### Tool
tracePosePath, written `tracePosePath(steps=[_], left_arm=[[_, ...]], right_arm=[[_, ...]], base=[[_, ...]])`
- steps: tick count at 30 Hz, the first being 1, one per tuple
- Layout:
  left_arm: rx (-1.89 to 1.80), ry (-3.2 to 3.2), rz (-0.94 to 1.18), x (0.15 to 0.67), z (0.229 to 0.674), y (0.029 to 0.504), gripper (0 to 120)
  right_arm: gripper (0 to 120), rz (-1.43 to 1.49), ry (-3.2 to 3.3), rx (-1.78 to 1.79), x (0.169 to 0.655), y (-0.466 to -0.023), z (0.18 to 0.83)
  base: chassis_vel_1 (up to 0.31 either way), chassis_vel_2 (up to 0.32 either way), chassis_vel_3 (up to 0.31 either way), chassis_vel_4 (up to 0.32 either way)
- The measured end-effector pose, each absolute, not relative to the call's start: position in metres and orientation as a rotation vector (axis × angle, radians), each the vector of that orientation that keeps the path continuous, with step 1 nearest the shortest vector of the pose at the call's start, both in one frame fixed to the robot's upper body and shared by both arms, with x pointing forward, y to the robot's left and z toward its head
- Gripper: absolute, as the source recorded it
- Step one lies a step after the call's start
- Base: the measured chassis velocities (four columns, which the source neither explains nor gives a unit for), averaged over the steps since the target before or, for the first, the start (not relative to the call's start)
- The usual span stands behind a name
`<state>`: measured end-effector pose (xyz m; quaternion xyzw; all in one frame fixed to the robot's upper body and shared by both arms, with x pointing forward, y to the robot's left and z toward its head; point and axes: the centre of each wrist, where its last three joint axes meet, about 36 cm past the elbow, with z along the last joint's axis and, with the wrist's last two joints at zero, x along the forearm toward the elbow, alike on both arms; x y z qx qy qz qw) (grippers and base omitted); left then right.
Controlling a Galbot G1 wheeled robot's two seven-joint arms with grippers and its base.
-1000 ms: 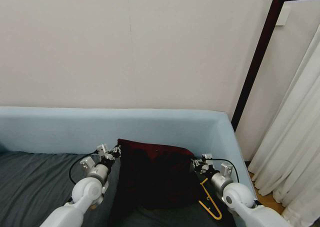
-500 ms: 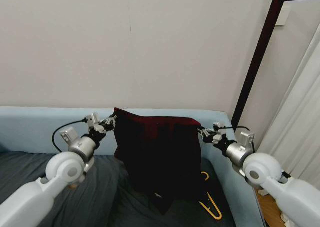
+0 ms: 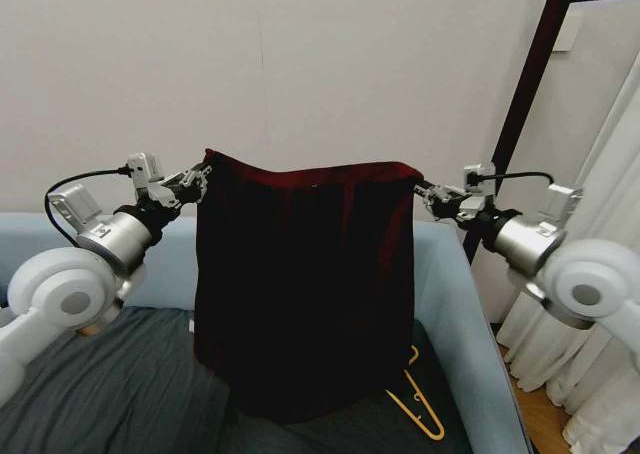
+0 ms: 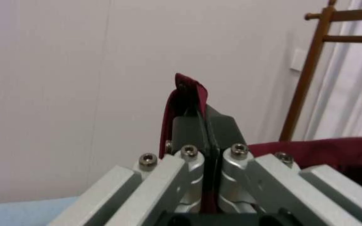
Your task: Pick up the clothes from the sofa and hang them on the clothes hanger.
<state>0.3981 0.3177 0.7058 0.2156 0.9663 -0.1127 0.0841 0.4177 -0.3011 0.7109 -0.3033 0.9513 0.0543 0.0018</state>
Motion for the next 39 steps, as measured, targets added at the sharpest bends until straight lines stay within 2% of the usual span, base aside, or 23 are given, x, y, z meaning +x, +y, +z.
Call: tracePosePath(steps=[10, 17, 21, 25, 29, 30, 34, 39], left_arm=[[0.641, 2.951, -0.29, 0.342, 0.753, 0.311, 0], [0.61, 2.992, -0.3, 0.331, 0.753, 0.316, 0], [0.544, 3.035, -0.297, 0.341, 0.715, 0.314, 0], [0.496, 3.04, -0.305, 0.35, 0.697, 0.316, 0], [0.436, 3.152, -0.366, 0.381, 0.625, 0.313, 0], [0.436, 3.152, -0.366, 0.381, 0.625, 0.313, 0], [0.329, 3.265, -0.458, 0.41, 0.538, 0.304, 0], [0.239, 3.265, -0.521, 0.442, 0.495, 0.294, 0]], right_arm=[[0, 0.184, 2.956, -1.008, 0.347, -0.281, 0.761], [0, 0.221, 2.96, -1.012, 0.331, -0.276, 0.76], [0, 0.289, 3.009, -1.018, 0.332, -0.267, 0.728], [0, 0.309, 3.034, -1.015, 0.343, -0.266, 0.71], [0, 0.342, 3.118, -1.026, 0.388, -0.261, 0.644], [0, 0.342, 3.118, -1.026, 0.388, -0.261, 0.644], [0, 0.348, 3.184, -0.98, 0.431, -0.25, 0.578], [0, 0.292, 3.201, -0.937, 0.471, -0.238, 0.523]], base=[[0.0, 0.0, 0.0, 0.0], [0.0, 0.0, 0.0, 0.0], [0.0, 0.0, 0.0, 0.0], [0.0, 0.0, 0.0, 0.0], [0.0, 0.0, 0.0, 0.0], [0.0, 0.0, 0.0, 0.0], [0.0, 0.0, 0.0, 0.0], [0.0, 0.0, 0.0, 0.0]])
